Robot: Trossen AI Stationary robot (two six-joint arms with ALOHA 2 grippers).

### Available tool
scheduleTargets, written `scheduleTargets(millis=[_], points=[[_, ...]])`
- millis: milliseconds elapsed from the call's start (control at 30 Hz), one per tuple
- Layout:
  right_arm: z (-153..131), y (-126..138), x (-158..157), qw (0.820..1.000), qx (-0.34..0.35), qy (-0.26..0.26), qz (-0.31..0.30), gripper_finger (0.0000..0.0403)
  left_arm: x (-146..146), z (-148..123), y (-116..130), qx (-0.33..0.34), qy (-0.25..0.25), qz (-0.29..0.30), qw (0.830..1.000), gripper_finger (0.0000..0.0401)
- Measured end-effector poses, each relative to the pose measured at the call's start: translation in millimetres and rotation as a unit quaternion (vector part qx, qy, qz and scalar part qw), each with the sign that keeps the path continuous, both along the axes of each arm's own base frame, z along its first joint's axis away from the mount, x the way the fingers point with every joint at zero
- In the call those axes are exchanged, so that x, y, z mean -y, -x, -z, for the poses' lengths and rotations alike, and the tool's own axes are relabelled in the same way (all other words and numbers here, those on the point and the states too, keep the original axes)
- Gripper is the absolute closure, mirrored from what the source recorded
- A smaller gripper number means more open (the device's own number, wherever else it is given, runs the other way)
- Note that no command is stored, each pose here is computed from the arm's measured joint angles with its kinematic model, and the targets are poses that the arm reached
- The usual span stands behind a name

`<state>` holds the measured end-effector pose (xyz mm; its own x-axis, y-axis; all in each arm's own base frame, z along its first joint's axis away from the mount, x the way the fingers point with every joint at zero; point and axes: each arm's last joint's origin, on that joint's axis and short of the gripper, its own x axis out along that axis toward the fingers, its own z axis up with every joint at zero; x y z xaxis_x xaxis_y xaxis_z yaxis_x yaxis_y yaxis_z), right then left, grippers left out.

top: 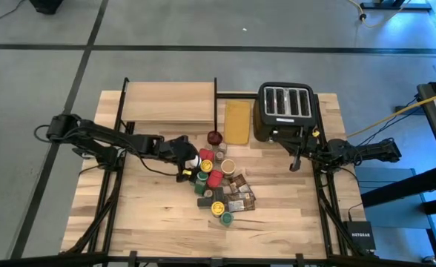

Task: Shelf spices
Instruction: Put the white seasoning bottle on the shelf

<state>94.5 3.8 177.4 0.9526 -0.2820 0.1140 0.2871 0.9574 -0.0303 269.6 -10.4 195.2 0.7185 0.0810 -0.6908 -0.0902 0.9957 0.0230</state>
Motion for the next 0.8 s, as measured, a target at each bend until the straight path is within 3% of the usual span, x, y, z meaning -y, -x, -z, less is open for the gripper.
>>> scheduleTargets(millis=[433,800], points=[[0.3,-0.1,-0.2,1.0,-0.001,0.0,-0.004,0.0397,-5.0,1.5,0.7,-0.009,-0.002,-0.003,1.0,0.0204],[2.4,-0.3,-0.3,1.0,-0.011,-0.004,-0.005,0.0397,-6.2,-16.0,7.3,0.024,-0.004,-0.011,1.0,0.0186]])
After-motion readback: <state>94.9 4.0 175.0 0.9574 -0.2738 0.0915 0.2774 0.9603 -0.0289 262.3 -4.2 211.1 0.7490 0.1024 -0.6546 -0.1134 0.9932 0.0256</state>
